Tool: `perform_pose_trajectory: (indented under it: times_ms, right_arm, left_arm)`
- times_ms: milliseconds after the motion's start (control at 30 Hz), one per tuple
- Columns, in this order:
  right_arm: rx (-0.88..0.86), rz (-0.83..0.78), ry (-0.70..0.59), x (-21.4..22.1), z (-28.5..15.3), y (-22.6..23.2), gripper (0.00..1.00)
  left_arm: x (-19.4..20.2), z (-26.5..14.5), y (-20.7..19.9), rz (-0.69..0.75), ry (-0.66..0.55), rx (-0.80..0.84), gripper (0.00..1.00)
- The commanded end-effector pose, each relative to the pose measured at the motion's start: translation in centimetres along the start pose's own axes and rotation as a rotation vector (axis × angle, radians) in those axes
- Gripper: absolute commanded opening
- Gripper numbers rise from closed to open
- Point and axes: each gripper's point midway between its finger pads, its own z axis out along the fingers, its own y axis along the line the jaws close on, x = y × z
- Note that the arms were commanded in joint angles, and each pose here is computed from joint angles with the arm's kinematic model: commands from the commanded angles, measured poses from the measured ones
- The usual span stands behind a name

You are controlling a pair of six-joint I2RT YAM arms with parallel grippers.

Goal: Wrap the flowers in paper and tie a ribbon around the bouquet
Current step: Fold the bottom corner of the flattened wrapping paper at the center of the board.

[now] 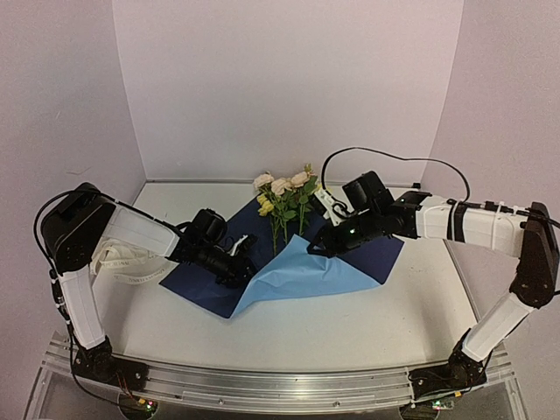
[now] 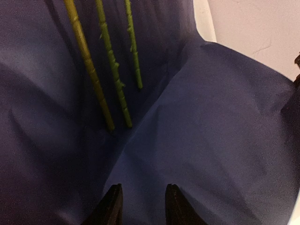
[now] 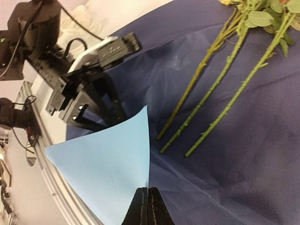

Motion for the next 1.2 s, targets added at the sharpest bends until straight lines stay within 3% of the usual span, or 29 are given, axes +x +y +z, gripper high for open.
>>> perform_pose_trajectory:
  times_ms: [0,200,333,467,933,1100,1167]
  right_arm:
    - [0.13,-0.02,-0.092,-2.7,-0.8,-1.6,0.0]
    - [0.117,-0.03,-0.106,-3.4,-1.0,-1.2,0.0]
    - [0.095,-0.04,-0.096,-3.4,-0.9,-0.8,0.0]
    - [0.097,-0.044,-0.081,-3.4,-0.5,-0.8,0.0]
    - [0.355,-0.017,-0.035,-5.3,2.8,-6.2,0.0]
    - [0.393,-0.014,-0.016,-5.5,4.6,-7.6,0.0]
    - [0.392,-0.016,-0.012,-5.8,5.3,-7.8,0.0]
  left_arm:
    - [1.9,-0.3,2.5,-0.04,0.067,-0.1,0.28]
    - [2.6,-1.7,4.0,-0.067,0.085,-0.163,0.26]
    - [2.6,-2.7,3.8,-0.072,0.078,-0.183,0.35]
    - [2.4,-3.7,3.5,-0.084,0.059,-0.19,0.36]
    - [1.3,-7.1,8.3,-0.074,0.043,-0.547,0.07]
    - [0.7,-8.8,9.8,-0.076,0.02,-0.666,0.05]
    - [-0.2,-10.0,9.7,-0.066,-0.011,-0.712,0.11]
